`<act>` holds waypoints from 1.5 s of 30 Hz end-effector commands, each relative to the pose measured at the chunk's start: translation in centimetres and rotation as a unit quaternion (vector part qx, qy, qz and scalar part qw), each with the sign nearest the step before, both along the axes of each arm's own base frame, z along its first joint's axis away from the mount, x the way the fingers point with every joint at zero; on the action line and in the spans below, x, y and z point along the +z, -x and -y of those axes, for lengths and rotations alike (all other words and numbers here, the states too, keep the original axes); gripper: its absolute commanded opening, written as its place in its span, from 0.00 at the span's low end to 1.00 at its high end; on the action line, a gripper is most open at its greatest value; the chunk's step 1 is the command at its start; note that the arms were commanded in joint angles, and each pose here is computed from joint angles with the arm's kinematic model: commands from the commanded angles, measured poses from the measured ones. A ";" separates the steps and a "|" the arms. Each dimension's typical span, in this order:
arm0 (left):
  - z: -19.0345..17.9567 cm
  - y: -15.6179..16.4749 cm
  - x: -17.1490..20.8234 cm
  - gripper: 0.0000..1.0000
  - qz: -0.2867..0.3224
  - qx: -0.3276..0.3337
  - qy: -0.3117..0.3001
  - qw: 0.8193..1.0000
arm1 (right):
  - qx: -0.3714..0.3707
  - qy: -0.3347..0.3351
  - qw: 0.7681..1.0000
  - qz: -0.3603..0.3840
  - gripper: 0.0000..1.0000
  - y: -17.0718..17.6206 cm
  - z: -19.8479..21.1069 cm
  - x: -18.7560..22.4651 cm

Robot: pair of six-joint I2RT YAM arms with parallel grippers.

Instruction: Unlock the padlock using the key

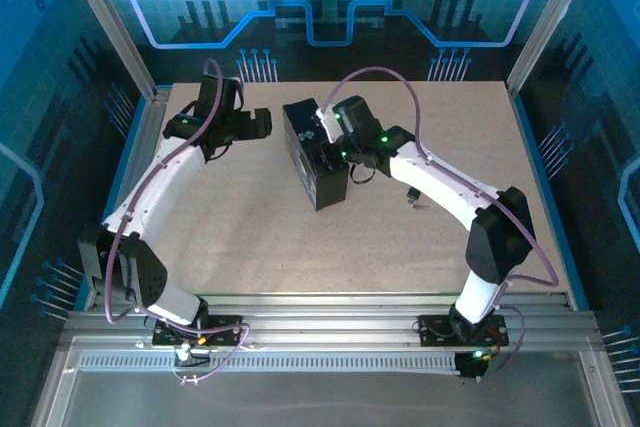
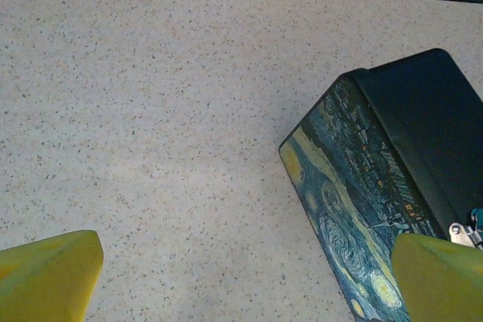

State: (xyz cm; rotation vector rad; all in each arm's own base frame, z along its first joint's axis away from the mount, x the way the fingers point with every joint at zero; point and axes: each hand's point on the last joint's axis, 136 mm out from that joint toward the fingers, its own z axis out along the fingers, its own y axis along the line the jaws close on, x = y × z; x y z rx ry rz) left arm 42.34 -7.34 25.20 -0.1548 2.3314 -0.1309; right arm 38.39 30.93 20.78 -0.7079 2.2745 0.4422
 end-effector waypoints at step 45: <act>-0.2 0.5 1.7 0.99 0.016 0.004 0.015 1.000 | -0.042 0.088 0.995 -0.032 1.00 -0.2 -0.2 -3.2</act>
